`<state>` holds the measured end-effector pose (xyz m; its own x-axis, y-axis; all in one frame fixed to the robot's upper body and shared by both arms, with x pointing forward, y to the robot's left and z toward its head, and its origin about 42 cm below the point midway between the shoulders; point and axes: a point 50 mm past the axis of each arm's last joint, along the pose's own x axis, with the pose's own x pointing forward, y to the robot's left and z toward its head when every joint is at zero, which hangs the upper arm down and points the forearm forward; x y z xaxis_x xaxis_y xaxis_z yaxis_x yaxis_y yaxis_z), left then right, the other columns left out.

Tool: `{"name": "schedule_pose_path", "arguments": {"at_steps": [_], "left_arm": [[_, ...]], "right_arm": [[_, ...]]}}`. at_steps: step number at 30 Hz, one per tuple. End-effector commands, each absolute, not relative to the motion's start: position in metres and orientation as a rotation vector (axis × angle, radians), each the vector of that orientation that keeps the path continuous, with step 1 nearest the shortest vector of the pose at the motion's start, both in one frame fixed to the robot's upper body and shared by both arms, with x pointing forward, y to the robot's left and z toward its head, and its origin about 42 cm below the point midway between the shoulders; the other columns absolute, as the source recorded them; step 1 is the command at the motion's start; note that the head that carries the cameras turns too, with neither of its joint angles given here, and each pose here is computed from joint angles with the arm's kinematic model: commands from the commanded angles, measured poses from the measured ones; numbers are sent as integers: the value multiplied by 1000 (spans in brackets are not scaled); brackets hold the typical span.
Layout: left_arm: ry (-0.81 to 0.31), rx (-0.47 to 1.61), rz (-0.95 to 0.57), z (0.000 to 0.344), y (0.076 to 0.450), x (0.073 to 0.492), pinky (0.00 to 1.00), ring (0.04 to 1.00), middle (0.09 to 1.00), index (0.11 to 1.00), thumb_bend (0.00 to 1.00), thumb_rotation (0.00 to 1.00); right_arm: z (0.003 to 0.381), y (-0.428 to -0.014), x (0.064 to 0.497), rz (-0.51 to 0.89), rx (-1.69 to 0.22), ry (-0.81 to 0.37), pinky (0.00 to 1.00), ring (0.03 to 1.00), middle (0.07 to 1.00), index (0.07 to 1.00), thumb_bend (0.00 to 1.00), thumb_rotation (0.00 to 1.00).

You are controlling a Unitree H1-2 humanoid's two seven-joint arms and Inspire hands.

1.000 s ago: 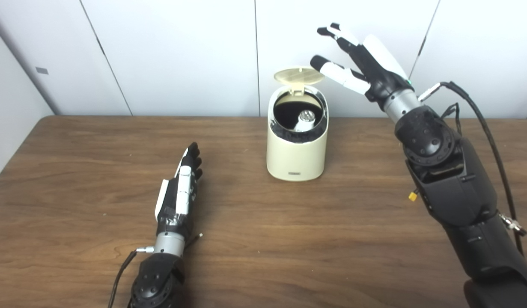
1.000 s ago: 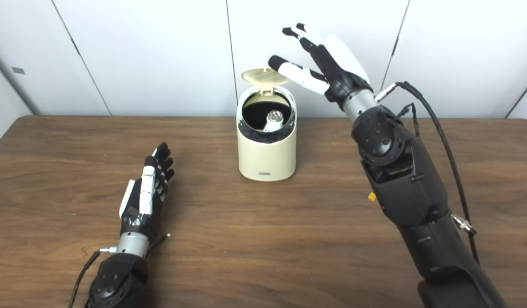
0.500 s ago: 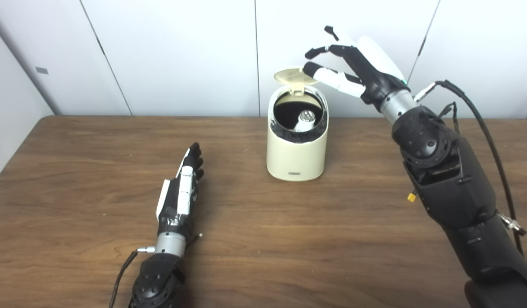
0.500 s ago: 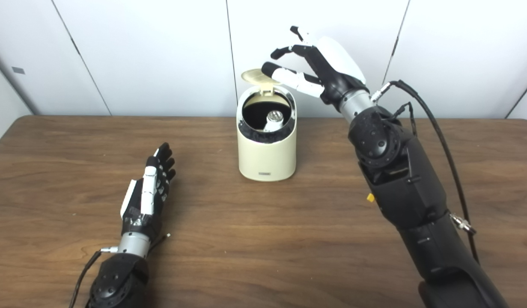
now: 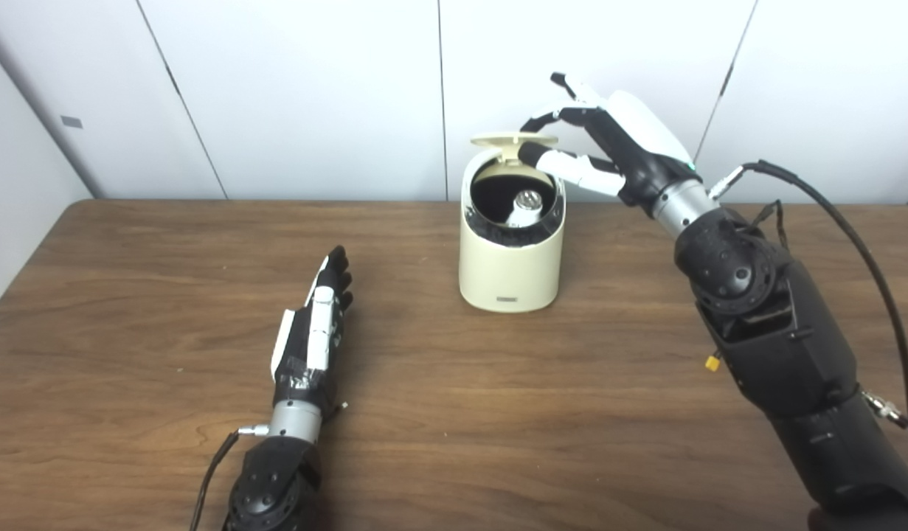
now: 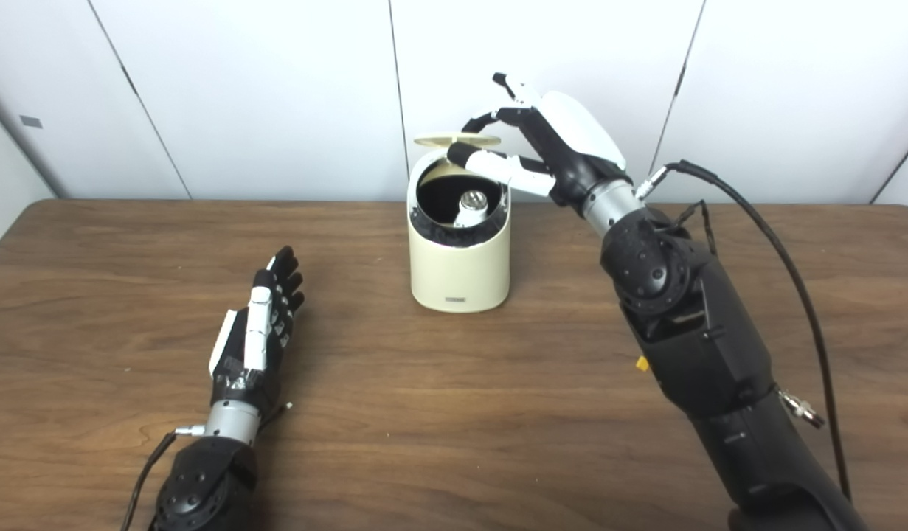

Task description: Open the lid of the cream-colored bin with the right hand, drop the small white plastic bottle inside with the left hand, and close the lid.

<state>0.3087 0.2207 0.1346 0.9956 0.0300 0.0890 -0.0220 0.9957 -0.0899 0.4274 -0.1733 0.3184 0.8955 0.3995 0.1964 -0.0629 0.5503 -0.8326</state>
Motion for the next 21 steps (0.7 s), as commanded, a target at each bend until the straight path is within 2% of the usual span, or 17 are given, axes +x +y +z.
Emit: {"name": "schedule_pose_path", "arguments": {"at_steps": [1,14,21], "left_arm": [[-136,-87,17,147,218,314,1000,1000,1000,1000,595,1000],[-123,-87,18,148,215,315,1000,1000,1000,1000,580,1000],[-120,-90,17,149,214,315,1000,1000,1000,1000,569,1000]], "right_arm": [[341,-173,425,270,-977,-488,1000,1000,1000,711,686,1000],[327,-174,410,316,-1025,-472,1000,1000,988,730,680,1000],[321,-177,404,327,-1032,-455,1000,1000,987,736,640,1000]]}}
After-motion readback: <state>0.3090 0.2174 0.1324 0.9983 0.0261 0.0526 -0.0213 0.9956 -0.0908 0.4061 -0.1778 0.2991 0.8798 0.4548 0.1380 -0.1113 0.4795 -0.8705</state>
